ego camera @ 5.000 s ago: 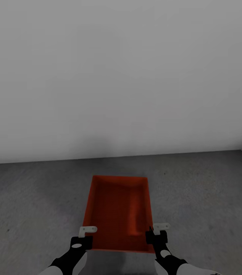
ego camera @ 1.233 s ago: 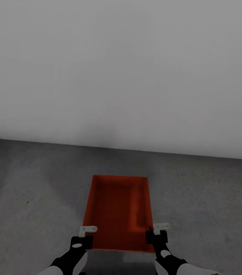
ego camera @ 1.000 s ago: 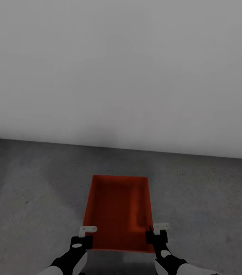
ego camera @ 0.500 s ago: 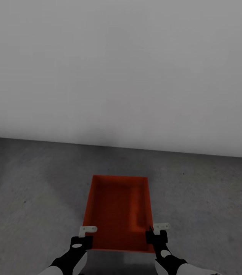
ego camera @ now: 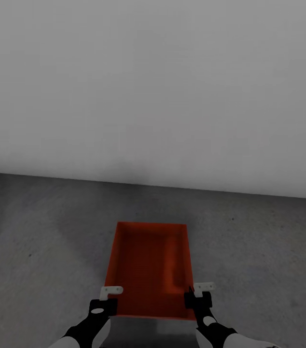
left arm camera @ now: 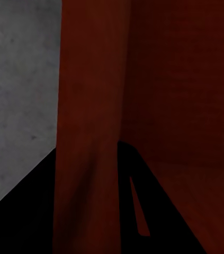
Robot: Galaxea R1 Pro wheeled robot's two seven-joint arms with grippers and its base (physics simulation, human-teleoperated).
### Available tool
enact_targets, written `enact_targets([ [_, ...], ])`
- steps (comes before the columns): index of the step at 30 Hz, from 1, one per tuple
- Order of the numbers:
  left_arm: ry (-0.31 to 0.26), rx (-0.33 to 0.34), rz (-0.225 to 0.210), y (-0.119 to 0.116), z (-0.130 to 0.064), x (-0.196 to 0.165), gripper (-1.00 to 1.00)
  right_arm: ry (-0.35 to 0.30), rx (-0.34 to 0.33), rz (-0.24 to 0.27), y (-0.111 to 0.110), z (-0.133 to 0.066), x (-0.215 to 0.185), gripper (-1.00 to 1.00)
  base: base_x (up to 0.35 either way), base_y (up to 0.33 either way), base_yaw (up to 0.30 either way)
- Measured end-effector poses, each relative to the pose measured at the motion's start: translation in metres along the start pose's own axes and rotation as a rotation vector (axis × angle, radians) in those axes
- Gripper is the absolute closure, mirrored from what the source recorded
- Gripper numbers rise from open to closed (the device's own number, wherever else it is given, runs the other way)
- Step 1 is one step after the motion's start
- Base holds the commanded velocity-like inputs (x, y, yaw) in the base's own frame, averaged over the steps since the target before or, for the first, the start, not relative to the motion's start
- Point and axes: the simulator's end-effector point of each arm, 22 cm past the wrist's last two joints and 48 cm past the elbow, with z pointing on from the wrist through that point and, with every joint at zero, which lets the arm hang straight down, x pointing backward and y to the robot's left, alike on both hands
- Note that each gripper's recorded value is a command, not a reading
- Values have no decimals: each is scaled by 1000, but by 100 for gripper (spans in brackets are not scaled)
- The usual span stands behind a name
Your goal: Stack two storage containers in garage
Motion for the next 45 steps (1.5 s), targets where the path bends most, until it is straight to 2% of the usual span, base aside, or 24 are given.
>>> enact_targets([
  [12, 0, 0, 0, 0, 0, 0, 100, 0, 0, 0, 0, 0, 0, 100, 0, 0, 0],
  [45, 0, 0, 0, -8, 59, 19, 100, 0, 0, -1, 4, 51, 36, 100, 0, 0, 0],
])
